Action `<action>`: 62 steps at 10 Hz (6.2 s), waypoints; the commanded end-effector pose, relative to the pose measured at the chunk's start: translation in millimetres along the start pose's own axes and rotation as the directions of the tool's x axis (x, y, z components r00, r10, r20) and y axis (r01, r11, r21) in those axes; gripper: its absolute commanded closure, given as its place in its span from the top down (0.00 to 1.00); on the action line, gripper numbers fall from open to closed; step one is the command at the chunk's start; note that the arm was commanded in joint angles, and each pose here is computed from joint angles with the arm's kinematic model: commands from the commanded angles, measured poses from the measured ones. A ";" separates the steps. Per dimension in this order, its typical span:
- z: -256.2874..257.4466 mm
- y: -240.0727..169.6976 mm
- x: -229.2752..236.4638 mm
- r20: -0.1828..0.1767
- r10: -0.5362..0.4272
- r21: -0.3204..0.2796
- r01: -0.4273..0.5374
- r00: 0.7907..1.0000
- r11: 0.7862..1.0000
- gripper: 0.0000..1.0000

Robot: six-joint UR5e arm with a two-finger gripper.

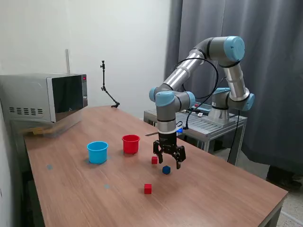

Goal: Place red objects in the red bin, and blue objects in the blue bin.

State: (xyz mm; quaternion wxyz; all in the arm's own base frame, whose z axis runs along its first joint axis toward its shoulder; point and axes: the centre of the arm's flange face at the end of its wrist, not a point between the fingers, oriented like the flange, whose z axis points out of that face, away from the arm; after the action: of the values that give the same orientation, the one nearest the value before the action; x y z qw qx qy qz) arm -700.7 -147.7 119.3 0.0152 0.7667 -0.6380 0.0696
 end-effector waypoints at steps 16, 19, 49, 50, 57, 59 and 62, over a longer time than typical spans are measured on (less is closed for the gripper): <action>9.8 11.9 -12.9 0.033 0.007 -0.026 -0.006 0.999 1.000 1.00; 9.9 14.3 -13.4 0.034 0.007 -0.029 -0.006 0.999 1.000 1.00; -92.1 31.7 -35.9 0.151 0.058 -0.170 -0.032 0.987 0.985 0.00; -98.2 33.7 -44.1 0.153 0.070 -0.181 -0.042 0.986 0.983 0.00; -147.6 43.3 -133.1 0.193 0.192 -0.268 -0.137 0.962 0.954 0.00; -153.2 45.7 -146.1 0.195 0.205 -0.281 -0.146 0.959 0.949 0.00; -146.1 56.9 -169.8 0.199 0.228 -0.288 -0.166 0.953 0.943 0.00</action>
State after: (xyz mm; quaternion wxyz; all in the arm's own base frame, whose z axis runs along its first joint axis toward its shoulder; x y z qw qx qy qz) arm -792.4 11.1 244.1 0.0387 0.6975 -0.7080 -0.1031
